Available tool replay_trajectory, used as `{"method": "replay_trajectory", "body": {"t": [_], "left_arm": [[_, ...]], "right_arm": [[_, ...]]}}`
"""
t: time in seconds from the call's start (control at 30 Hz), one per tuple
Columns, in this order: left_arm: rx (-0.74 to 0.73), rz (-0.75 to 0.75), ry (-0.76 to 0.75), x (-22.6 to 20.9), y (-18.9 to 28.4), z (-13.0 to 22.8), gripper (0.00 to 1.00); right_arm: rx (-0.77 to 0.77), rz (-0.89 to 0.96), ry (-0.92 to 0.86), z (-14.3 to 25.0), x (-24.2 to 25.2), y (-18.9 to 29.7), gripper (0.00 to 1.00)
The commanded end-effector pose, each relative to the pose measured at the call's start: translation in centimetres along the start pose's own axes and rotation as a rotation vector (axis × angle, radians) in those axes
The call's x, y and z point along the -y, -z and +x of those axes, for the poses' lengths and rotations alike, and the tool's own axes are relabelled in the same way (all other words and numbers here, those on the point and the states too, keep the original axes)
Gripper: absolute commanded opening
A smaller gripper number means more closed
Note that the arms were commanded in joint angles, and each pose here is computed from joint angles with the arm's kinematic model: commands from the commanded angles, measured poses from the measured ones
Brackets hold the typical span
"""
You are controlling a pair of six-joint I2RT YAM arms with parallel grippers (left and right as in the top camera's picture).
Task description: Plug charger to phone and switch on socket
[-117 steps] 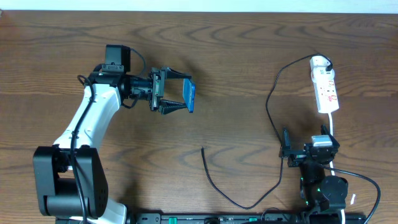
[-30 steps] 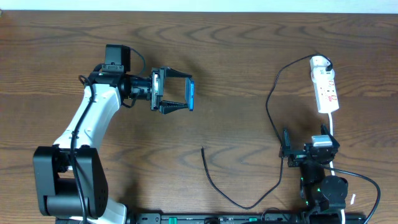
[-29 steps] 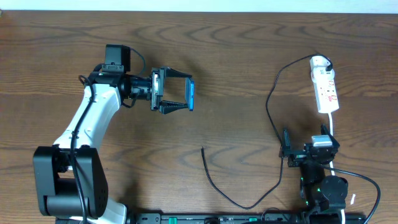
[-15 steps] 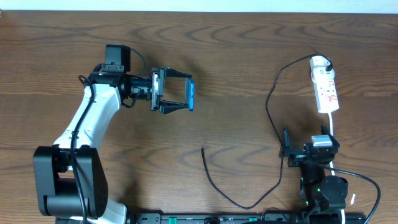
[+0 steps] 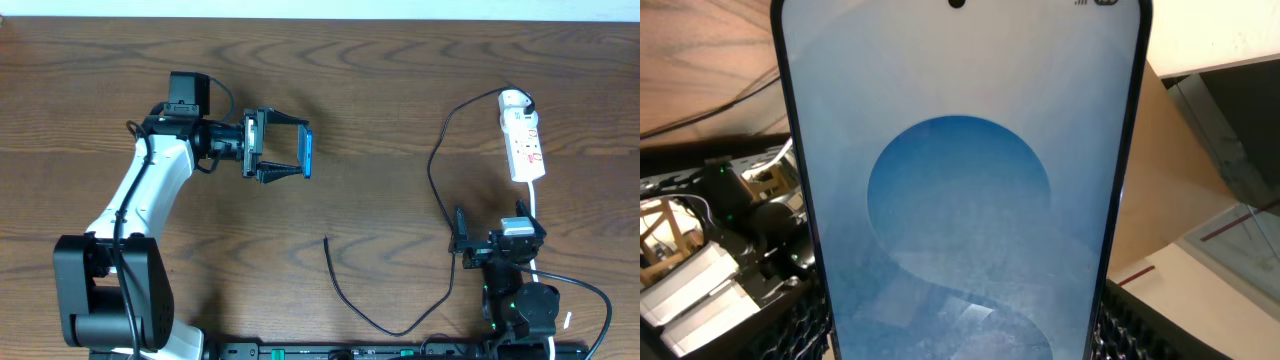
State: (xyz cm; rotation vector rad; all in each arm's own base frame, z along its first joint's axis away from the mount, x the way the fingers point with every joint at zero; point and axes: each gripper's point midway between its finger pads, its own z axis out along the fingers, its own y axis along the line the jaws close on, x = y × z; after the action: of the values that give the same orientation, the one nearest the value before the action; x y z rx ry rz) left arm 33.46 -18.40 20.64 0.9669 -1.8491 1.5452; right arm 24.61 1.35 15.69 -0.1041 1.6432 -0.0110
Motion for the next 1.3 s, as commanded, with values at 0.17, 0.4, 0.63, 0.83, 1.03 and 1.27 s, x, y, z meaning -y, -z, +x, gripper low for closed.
{"method": "replay_trajectory", "body": {"t": [0.17,0.4,0.63,0.83,1.03,1.27], "left_arm": [[0.088,-0.008,-0.136,0.7,0.4,-0.3,0.08],[0.185,-0.037,-0.205,0.5,0.7,-2.0,0.07],[0.296,-0.072,-0.272,0.4,1.1,-3.9,0.07],[0.363,-0.097,-0.315,0.3,1.5,-5.1,0.07],[0.376,-0.101,-0.383,0.6,1.6,-5.3,0.07],[0.39,-0.107,-0.386,0.6,1.7,-5.5,0.07]], "right_arm": [[0.0,-0.01,0.013,0.1,-0.2,0.0,0.99],[0.0,-0.01,0.013,0.1,-0.2,0.0,0.99],[0.0,-0.01,0.013,0.1,-0.2,0.0,0.99],[0.0,-0.01,0.013,0.1,-0.2,0.0,0.99],[0.0,-0.01,0.013,0.1,-0.2,0.0,0.99],[0.0,-0.01,0.013,0.1,-0.2,0.0,0.99]]}}
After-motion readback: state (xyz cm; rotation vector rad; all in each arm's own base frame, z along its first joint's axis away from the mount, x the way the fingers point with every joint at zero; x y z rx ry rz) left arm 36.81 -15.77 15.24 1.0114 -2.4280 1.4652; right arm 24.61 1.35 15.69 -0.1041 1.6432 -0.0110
